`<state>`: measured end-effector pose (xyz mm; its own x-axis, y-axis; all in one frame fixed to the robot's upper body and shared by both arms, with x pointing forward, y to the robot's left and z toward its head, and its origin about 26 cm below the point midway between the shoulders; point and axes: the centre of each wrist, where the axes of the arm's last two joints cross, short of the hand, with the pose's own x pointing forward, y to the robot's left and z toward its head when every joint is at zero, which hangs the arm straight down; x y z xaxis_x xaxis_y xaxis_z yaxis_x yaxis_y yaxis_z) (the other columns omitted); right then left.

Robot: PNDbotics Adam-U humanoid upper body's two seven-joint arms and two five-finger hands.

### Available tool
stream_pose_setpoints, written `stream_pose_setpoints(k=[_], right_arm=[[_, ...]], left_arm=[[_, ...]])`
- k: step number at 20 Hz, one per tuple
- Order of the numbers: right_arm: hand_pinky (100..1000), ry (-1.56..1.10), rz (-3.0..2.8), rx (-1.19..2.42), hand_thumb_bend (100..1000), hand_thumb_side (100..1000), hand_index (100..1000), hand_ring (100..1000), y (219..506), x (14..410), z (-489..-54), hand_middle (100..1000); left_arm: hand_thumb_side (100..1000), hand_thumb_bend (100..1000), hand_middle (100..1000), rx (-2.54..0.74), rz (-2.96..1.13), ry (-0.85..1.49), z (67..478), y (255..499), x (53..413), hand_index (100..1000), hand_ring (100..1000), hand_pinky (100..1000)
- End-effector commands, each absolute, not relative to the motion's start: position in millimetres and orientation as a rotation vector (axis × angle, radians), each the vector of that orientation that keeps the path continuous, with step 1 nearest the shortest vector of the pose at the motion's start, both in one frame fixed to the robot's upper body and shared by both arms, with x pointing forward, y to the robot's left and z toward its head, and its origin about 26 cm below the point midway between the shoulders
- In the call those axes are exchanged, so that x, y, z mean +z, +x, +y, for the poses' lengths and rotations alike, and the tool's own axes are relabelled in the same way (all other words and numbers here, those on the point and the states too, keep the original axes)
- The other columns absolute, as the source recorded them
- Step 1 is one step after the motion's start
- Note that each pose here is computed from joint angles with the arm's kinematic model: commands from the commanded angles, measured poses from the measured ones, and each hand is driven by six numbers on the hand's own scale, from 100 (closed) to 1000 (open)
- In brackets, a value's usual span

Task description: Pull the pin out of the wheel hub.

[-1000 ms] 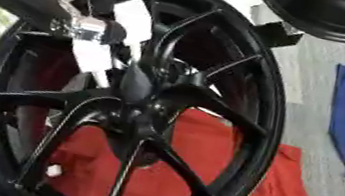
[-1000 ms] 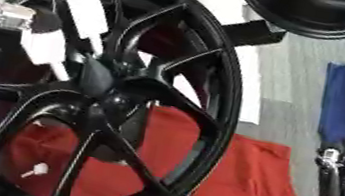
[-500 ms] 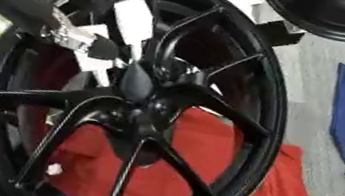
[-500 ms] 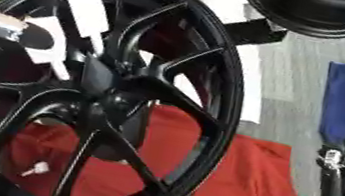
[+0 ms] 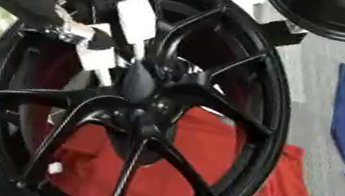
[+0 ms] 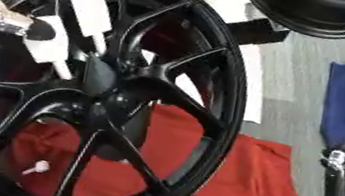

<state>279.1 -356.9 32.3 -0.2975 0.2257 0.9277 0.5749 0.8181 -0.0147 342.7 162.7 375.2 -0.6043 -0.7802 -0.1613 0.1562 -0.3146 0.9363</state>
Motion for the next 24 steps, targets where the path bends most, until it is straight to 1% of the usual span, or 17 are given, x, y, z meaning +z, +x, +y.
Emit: stream_pose_setpoints(k=[1, 7, 14, 15, 16, 17, 18, 20, 22, 23, 24], right_arm=[[734, -0.609, -1.906, -0.376, 100, 725, 910, 731, 281, 41, -357, 646], [734, -0.604, -1.904, -0.381, 100, 728, 908, 731, 281, 41, -355, 645], [733, -0.6, -1.903, -0.39, 100, 732, 907, 728, 282, 42, -354, 642], [733, -0.599, -1.903, -0.391, 100, 736, 906, 727, 282, 42, -354, 641], [733, -0.599, -1.902, -0.392, 100, 736, 906, 727, 282, 42, -354, 641], [734, -0.599, -1.901, -0.394, 100, 740, 906, 727, 282, 42, -354, 641], [734, -0.599, -1.9, -0.395, 100, 742, 906, 727, 282, 42, -354, 640], [734, -0.599, -1.898, -0.398, 100, 744, 905, 726, 282, 42, -354, 639], [734, -0.6, -1.896, -0.399, 100, 748, 905, 725, 282, 41, -354, 638], [734, -0.601, -1.895, -0.4, 100, 750, 904, 724, 282, 41, -354, 638], [734, -0.601, -1.894, -0.401, 100, 751, 904, 724, 282, 41, -354, 638]], left_arm=[[972, 430, 598, -1.937, -1.302, 0.818, 167, 341, 382, 853, 747, 797], [938, 376, 586, -1.952, -1.284, 0.753, 170, 347, 375, 843, 739, 793], [864, 390, 604, -1.964, -1.264, 0.742, 171, 355, 369, 845, 742, 791], [815, 381, 603, -1.965, -1.263, 0.742, 171, 356, 369, 841, 739, 788], [810, 380, 602, -1.966, -1.262, 0.742, 171, 357, 369, 840, 738, 788], [770, 372, 596, -1.967, -1.262, 0.741, 171, 358, 368, 836, 731, 782], [767, 367, 593, -1.968, -1.263, 0.739, 171, 358, 368, 834, 727, 780], [722, 350, 577, -1.967, -1.266, 0.735, 171, 358, 369, 825, 709, 772], [697, 311, 560, -1.961, -1.275, 0.728, 171, 358, 370, 817, 685, 758], [660, 285, 550, -1.956, -1.283, 0.722, 171, 357, 371, 809, 672, 752], [645, 269, 545, -1.95, -1.29, 0.716, 170, 356, 373, 805, 664, 746]])
